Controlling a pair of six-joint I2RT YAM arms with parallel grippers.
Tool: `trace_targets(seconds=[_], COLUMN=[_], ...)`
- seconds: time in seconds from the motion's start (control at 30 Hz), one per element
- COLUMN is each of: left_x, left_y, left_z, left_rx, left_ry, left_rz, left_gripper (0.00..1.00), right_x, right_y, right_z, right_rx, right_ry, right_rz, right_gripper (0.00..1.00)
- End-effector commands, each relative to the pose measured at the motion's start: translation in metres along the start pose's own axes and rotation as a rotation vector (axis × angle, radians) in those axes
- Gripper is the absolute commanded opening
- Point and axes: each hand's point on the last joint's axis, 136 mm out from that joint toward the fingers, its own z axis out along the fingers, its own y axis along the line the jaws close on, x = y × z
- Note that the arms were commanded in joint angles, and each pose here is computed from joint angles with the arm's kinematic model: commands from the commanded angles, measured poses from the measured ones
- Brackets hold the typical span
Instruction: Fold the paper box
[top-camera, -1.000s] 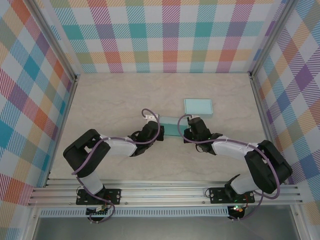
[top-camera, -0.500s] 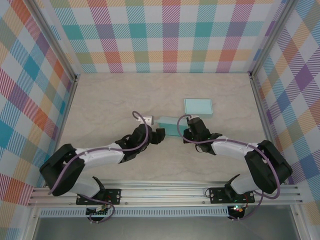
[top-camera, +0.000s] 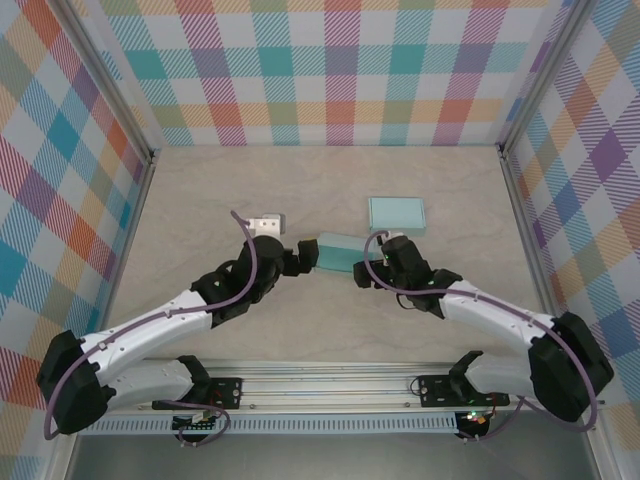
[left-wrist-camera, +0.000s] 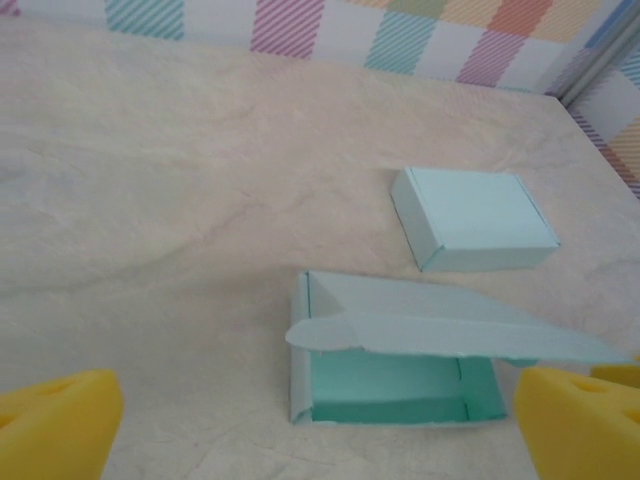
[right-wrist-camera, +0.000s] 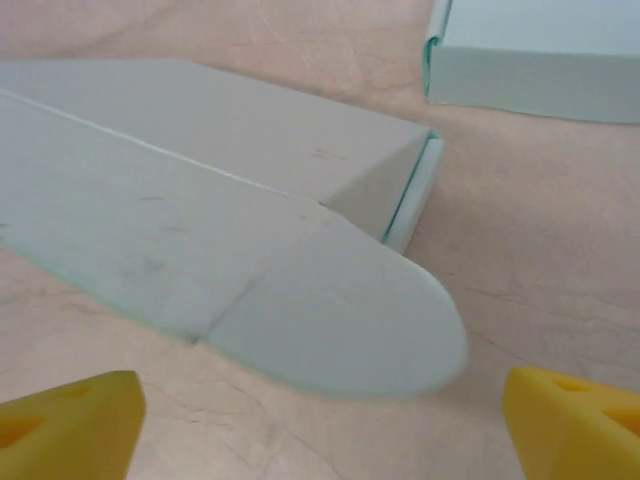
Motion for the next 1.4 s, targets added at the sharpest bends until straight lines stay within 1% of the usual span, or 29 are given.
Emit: trace_targets(seconds=[0.0, 0.03, 0.07, 0.17, 0.27, 0.37, 0.43, 0.53, 0.6, 0.67, 0.8, 0.9, 1.2, 1.3, 1.37], left_x=[-0.018, -0.023, -0.021, -0.032, -0.038, -0.039, -0.035, -0.022, -0.01, 0.002, 0.023, 0.043, 0.099, 0.117, 0.129], left_y=[0.012, 0.01, 0.011, 0.01, 0.009, 0.009, 0.01, 0.009, 0.008, 0.009, 0.01, 0.009, 0.03, 0.037, 0.043], left_z=[0.001, 0.004, 0.008, 0.023, 0.04, 0.058, 0.071, 0.091, 0.102, 0.112, 0.123, 0.129, 0.128, 0.126, 0.123], left_rx=[-0.111, -0.117, -0.137, -0.173, -0.189, -0.194, -0.19, -0.161, -0.142, -0.138, -0.133, -0.111, -0.148, -0.16, -0.173], left_ry=[0.021, 0.027, 0.059, 0.081, 0.098, 0.125, 0.152, 0.21, 0.252, 0.29, 0.352, 0.404, 0.513, 0.539, 0.567], left_rz=[0.079, 0.096, 0.134, 0.173, 0.2, 0.202, 0.197, 0.184, 0.179, 0.181, 0.188, 0.178, 0.12, 0.097, 0.088], left_gripper=[1.0, 1.0, 1.0, 1.0, 1.0, 1.0, 0.99, 0.9, 0.88, 0.87, 0.86, 0.84, 0.79, 0.74, 0.73], right_x=[-0.012, -0.017, -0.025, -0.051, -0.072, -0.081, -0.083, -0.084, -0.081, -0.073, -0.053, -0.038, 0.003, 0.011, 0.017], right_y=[0.004, 0.005, 0.005, 0.0, -0.007, -0.016, -0.017, -0.012, -0.009, -0.008, -0.008, -0.01, -0.019, -0.022, -0.023], right_z=[-0.026, -0.033, -0.041, -0.061, -0.065, -0.049, -0.033, -0.007, 0.007, 0.019, 0.033, 0.038, 0.049, 0.052, 0.054], right_rx=[-0.02, -0.024, -0.021, 0.017, 0.06, 0.113, 0.121, 0.102, 0.093, 0.097, 0.091, 0.09, 0.105, 0.112, 0.115], right_ry=[-0.019, -0.034, -0.054, -0.1, -0.104, -0.054, -0.006, 0.046, 0.084, 0.133, 0.193, 0.226, 0.297, 0.304, 0.31], right_rz=[0.03, 0.038, 0.054, 0.128, 0.201, 0.237, 0.243, 0.23, 0.23, 0.235, 0.255, 0.271, 0.303, 0.314, 0.322], right_gripper=[1.0, 1.0, 1.0, 1.0, 1.0, 1.0, 0.98, 0.95, 0.92, 0.9, 0.89, 0.89, 0.88, 0.87, 0.87])
